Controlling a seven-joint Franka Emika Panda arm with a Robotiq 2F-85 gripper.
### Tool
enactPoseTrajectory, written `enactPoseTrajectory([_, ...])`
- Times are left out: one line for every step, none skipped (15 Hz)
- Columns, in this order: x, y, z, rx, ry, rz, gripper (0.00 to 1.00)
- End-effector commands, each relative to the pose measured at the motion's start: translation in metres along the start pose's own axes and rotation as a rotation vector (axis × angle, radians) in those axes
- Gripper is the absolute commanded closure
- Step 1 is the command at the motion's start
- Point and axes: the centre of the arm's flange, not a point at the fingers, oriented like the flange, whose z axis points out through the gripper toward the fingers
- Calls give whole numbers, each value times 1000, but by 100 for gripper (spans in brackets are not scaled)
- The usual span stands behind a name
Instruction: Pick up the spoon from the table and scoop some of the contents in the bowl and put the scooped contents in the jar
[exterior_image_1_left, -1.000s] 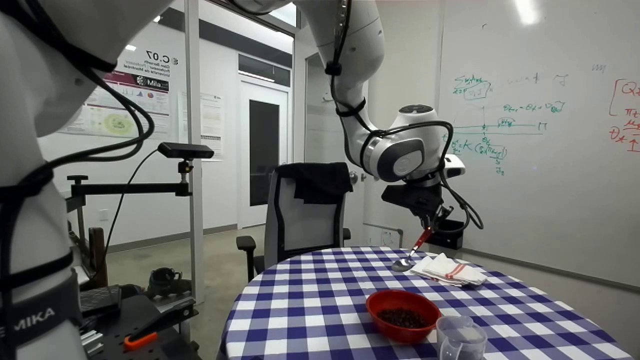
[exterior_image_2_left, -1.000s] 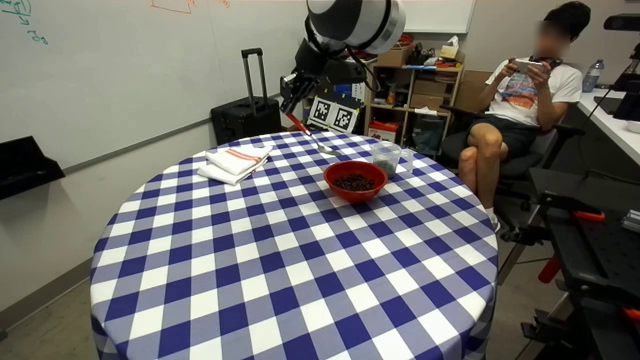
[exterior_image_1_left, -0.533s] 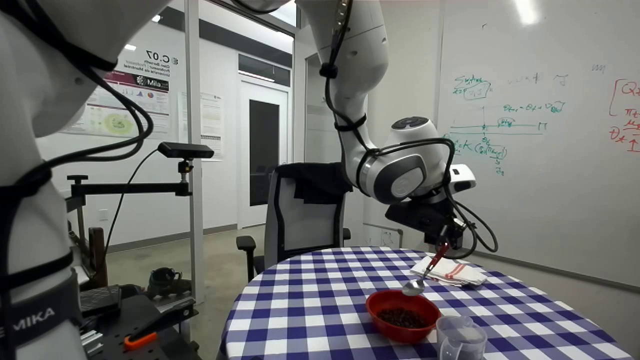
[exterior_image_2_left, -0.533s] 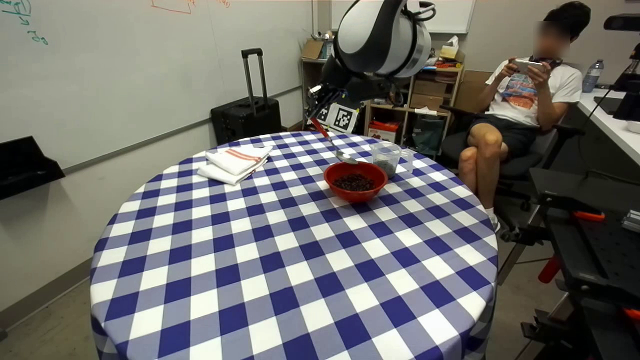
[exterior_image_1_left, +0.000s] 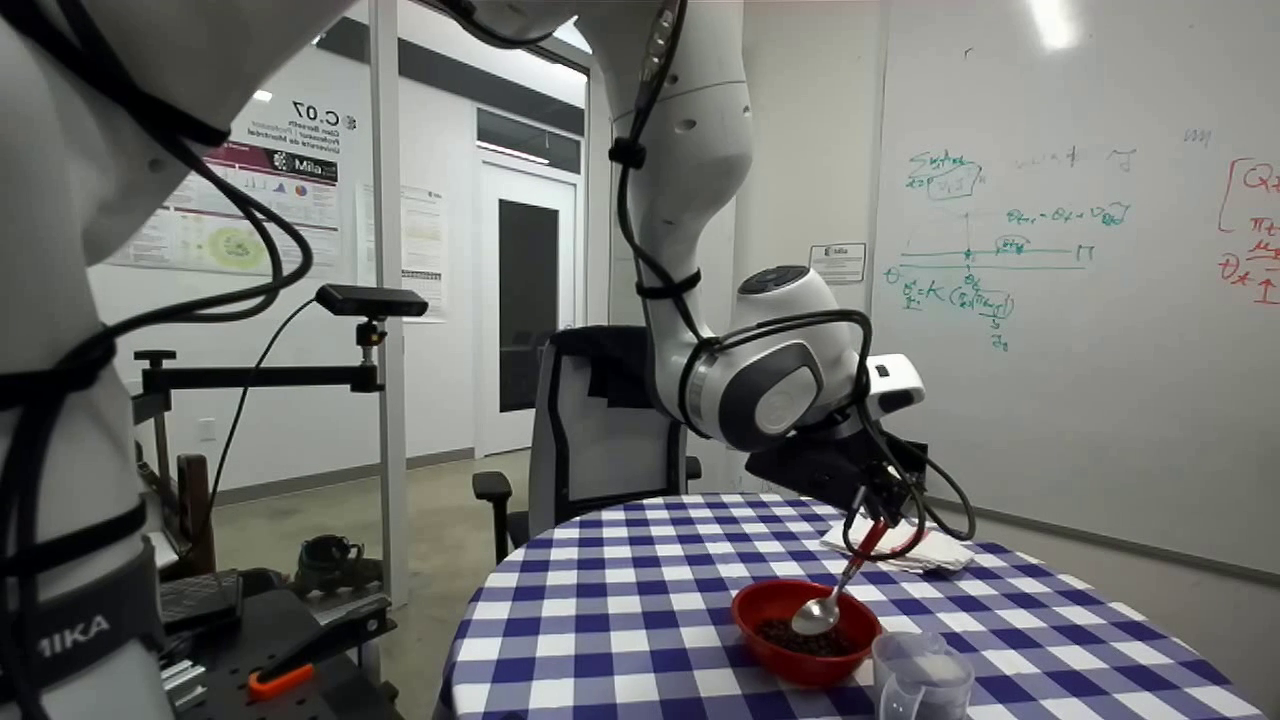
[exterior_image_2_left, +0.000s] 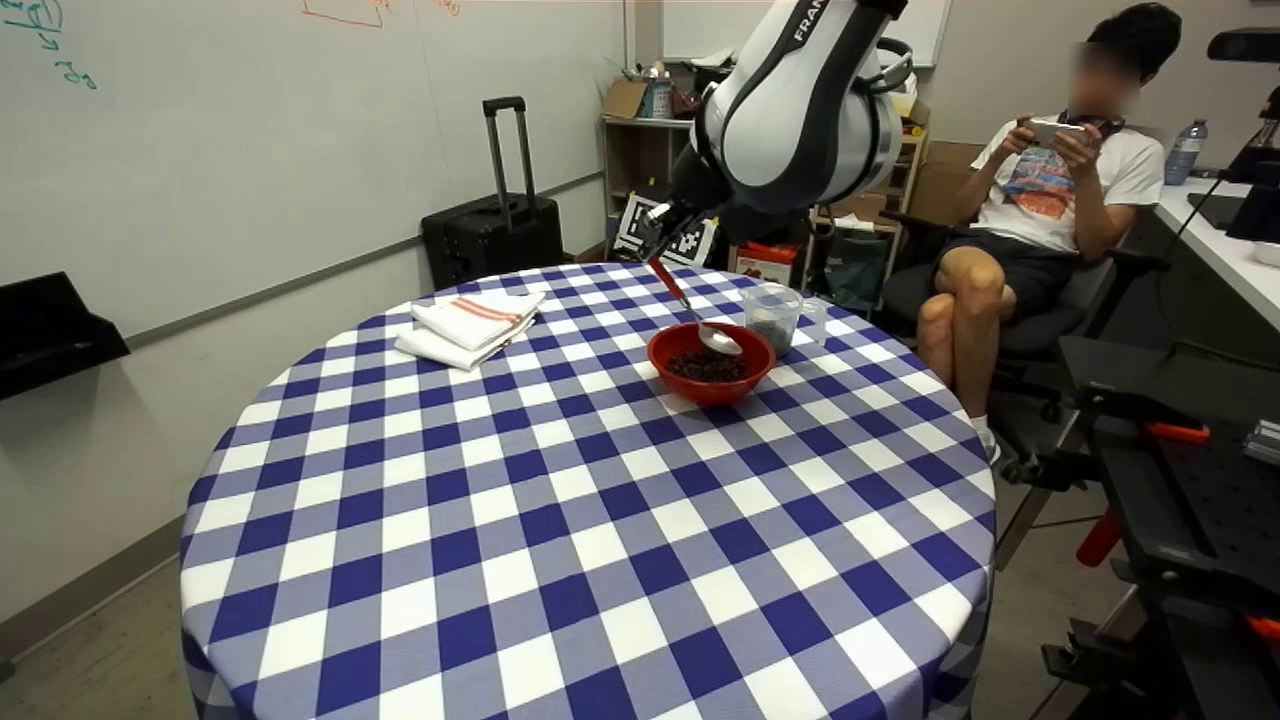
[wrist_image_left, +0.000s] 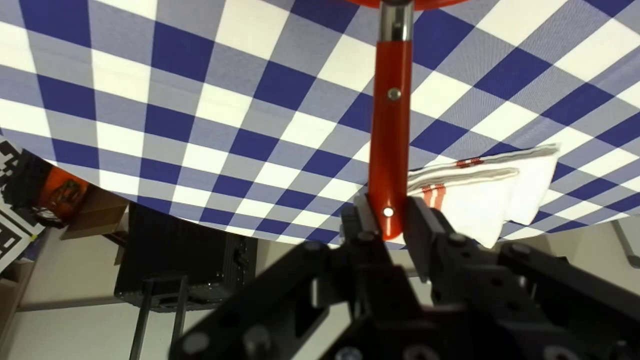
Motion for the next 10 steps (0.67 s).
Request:
enactPoseTrajectory([-13,-13,-11,-21,43,-1,95])
enactPoseTrajectory([-15,-14,-13,-27,56,0,95])
enactPoseTrajectory([-17,-16,-14,-33,71,3,95])
enactPoseTrajectory([-18,-17,-15,-42,89,13,95])
enactPoseTrajectory([-18,-17,-16,-52,108,23,95])
enactPoseTrajectory([-18,-16,-18,-64,131,37,95])
enactPoseTrajectory([-18,-15,-20,-80,159,60,95])
enactPoseTrajectory([-18,-13,-21,-98,187,83,95])
enactPoseTrajectory([-19,-11,-21,-114,202,103,95])
enactPoseTrajectory([-21,-9,-22,-130,216,121,95])
